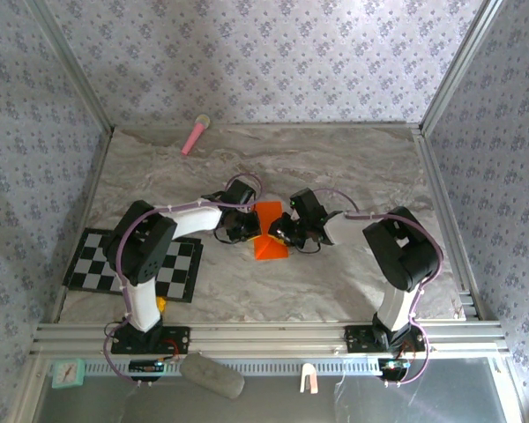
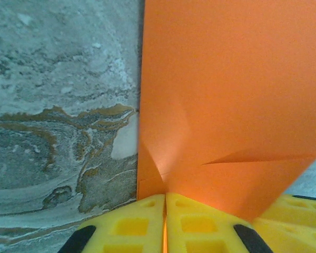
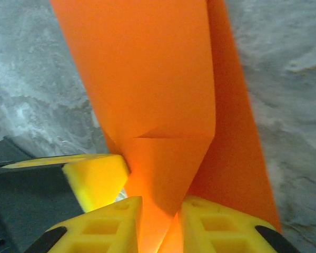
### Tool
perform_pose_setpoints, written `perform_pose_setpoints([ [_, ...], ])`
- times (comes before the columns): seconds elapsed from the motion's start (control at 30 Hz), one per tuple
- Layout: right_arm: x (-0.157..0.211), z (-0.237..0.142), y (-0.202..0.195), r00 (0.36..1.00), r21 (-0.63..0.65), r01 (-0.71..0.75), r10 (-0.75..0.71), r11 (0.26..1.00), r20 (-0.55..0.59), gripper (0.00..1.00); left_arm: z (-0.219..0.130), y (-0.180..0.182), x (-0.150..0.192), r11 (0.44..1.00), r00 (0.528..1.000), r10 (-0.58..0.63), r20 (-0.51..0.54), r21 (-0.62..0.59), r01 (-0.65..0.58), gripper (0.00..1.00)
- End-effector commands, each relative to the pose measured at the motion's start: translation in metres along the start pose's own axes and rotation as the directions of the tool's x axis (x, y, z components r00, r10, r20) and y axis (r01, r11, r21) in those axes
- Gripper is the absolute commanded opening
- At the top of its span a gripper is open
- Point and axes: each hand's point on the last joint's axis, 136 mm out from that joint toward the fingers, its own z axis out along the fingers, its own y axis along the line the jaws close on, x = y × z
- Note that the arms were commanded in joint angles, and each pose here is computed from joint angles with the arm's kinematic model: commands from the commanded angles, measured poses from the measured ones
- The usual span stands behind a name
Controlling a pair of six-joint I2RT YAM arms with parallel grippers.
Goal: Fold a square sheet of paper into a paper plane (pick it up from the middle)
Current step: Fold the triangle a second time at the center of the table.
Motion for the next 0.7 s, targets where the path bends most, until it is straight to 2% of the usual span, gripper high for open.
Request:
perform_pose_setpoints([
  [0.0,0.004,0.005,0.005,0.999,-0.053,-0.018,0.017,0.998,-0.027,0.23,0.007,0.027,0.011,0.995,0.999,-0.036,-0.028,-0.09,0.033,0.1],
  [0.23,0.007,0.005,0.002,1.0,-0.06,0.007,-0.008,0.998,-0.025,0.2,0.003,0.027,0.01,0.995,0.999,-0.037,-0.014,-0.091,0.036,0.11],
  [0.43,0.004,0.006,-0.003,0.999,-0.043,0.033,-0.033,0.999,-0.011,0.11,-0.009,0.02,0.004,0.997,0.999,-0.035,0.002,-0.075,0.035,0.14],
  [0.53,-0.002,0.002,0.002,0.998,-0.057,0.061,-0.06,0.997,0.011,0.04,-0.031,0.012,-0.01,0.999,0.998,-0.038,0.044,-0.037,0.039,0.2],
  [0.67,-0.01,-0.014,0.02,0.991,-0.102,0.126,-0.12,0.987,0.061,0.01,-0.066,0.007,-0.028,0.998,0.992,-0.063,0.11,0.037,0.059,0.31],
])
